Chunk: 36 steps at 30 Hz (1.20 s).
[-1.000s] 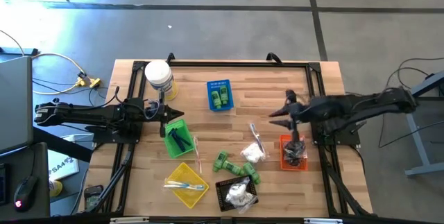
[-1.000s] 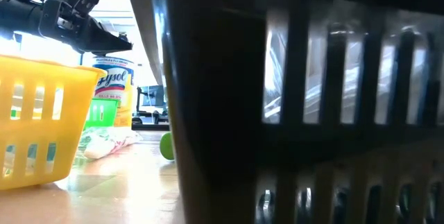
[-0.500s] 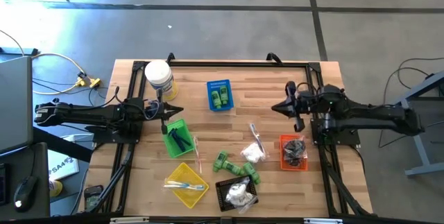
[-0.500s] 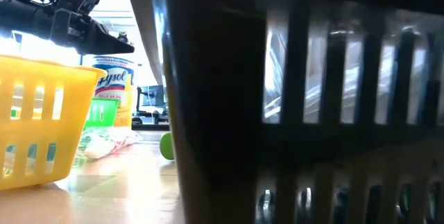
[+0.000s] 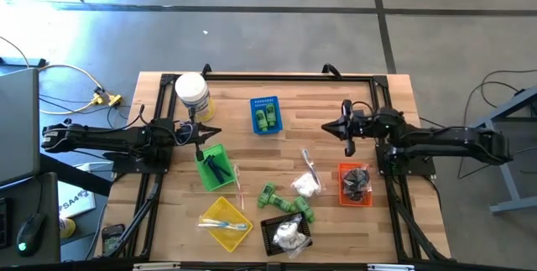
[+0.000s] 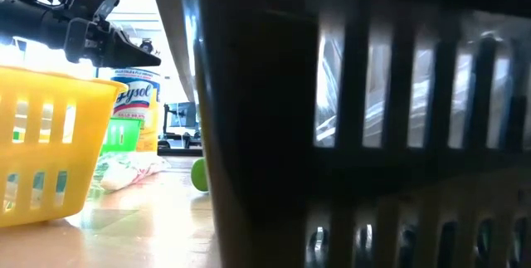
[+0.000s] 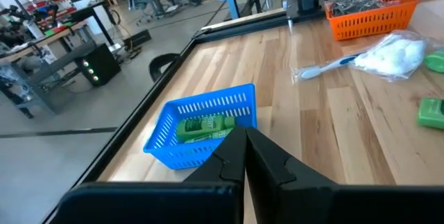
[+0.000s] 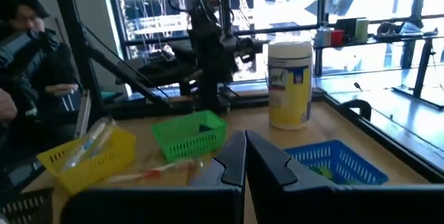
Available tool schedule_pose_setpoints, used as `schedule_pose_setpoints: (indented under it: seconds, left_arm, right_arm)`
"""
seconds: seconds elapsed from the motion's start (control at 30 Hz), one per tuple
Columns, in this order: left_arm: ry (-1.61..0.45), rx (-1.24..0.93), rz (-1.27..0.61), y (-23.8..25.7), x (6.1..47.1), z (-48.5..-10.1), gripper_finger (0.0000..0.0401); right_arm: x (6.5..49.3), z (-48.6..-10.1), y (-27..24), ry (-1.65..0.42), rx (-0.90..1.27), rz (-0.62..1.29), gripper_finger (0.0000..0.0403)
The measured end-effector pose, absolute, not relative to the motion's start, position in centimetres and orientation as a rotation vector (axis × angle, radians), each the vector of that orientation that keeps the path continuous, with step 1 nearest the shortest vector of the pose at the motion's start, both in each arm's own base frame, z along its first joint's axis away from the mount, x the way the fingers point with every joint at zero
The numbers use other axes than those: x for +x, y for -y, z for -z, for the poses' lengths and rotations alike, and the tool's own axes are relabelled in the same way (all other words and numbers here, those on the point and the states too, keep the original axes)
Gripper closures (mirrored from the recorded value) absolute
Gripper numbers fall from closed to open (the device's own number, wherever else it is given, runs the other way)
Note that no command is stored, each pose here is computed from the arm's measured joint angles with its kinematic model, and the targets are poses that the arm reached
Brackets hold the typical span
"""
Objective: Pick & Place Travel size toiletries
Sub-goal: Put the shampoo bottle into the blue bin
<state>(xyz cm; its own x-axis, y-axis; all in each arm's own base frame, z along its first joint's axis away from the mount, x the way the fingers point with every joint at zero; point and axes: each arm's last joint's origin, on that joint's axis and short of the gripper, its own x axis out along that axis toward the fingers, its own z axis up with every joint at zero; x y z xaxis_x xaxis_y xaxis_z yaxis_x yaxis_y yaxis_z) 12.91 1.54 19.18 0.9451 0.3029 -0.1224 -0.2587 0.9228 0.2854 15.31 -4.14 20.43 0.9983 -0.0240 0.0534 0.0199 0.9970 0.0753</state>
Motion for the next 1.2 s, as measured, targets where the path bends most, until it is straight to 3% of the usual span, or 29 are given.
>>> schedule_pose_setpoints:
  seconds: [0.9, 1.2]
  left_arm:
    - [-0.142, 0.235, -0.290, -1.5, 12.9, -19.4, 0.0398]
    - [-0.097, 0.231, -0.294, -1.5, 13.0, -19.8, 0.0398]
  right_arm:
    - [17.0, -19.0, 4.3, -0.002, 0.058, 0.082, 0.0401]
    - [23.3, -20.1, 2.5, -0.344, -0.023, -0.020, 0.0401]
